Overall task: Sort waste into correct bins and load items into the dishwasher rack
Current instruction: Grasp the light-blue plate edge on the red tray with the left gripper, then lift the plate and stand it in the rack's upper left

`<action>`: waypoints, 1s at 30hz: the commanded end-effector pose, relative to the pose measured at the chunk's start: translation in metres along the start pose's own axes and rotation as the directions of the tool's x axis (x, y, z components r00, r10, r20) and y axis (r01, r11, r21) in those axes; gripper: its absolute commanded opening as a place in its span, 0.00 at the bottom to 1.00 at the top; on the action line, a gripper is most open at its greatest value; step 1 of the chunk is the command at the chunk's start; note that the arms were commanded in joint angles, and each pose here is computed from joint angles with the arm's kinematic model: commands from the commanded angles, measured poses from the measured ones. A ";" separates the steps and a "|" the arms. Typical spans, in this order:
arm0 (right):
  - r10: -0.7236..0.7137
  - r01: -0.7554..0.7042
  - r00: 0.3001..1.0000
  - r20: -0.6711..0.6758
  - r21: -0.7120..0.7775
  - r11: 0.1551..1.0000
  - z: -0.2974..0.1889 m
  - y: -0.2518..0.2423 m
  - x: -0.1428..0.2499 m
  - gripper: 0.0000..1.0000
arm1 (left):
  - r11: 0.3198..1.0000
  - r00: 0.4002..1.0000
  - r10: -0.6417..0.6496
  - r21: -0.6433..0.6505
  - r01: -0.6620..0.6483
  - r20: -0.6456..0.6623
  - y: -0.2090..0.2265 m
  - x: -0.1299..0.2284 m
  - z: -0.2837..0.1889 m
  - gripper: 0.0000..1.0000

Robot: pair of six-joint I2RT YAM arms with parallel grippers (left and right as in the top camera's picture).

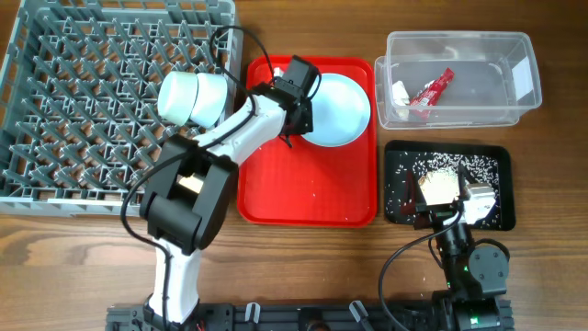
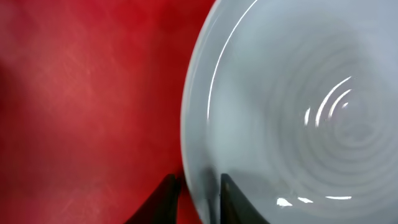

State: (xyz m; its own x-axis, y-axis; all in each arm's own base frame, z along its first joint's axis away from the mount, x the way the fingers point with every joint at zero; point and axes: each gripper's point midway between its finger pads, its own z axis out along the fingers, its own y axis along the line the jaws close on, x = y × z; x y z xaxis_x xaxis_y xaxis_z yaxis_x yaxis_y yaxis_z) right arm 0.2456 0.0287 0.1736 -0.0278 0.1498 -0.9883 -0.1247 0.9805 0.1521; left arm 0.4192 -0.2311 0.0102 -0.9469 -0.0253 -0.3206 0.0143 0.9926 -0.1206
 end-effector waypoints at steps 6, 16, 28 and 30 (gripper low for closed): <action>0.007 -0.007 1.000 0.005 -0.012 1.000 0.000 0.002 -0.001 1.00 | 0.984 0.987 0.150 -0.100 -0.145 0.050 0.021 -0.022 -0.063 0.04; 0.007 -0.007 1.000 0.005 -0.012 1.000 0.000 0.002 -0.001 1.00 | 0.858 0.882 0.301 -0.506 -0.084 0.363 0.129 -0.053 -0.297 0.04; 0.007 -0.007 1.000 0.005 -0.012 1.000 0.000 0.002 -0.001 1.00 | 0.722 0.926 0.294 -0.690 -0.053 0.236 0.247 -0.054 -0.301 0.04; 0.007 -0.007 1.000 0.005 -0.012 1.000 0.000 0.002 -0.001 1.00 | 0.703 0.913 0.318 -0.710 -0.048 0.254 0.257 -0.064 -0.300 0.04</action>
State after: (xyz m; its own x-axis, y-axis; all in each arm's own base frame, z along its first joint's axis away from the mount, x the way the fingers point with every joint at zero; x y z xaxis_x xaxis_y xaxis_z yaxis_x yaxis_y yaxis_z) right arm 0.2456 0.0287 0.1736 -0.0278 0.1498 -0.9883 -0.1247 0.9805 0.1521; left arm 0.3788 0.0423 0.2871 -0.7680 0.1953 -0.6100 -0.2023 0.8296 0.5204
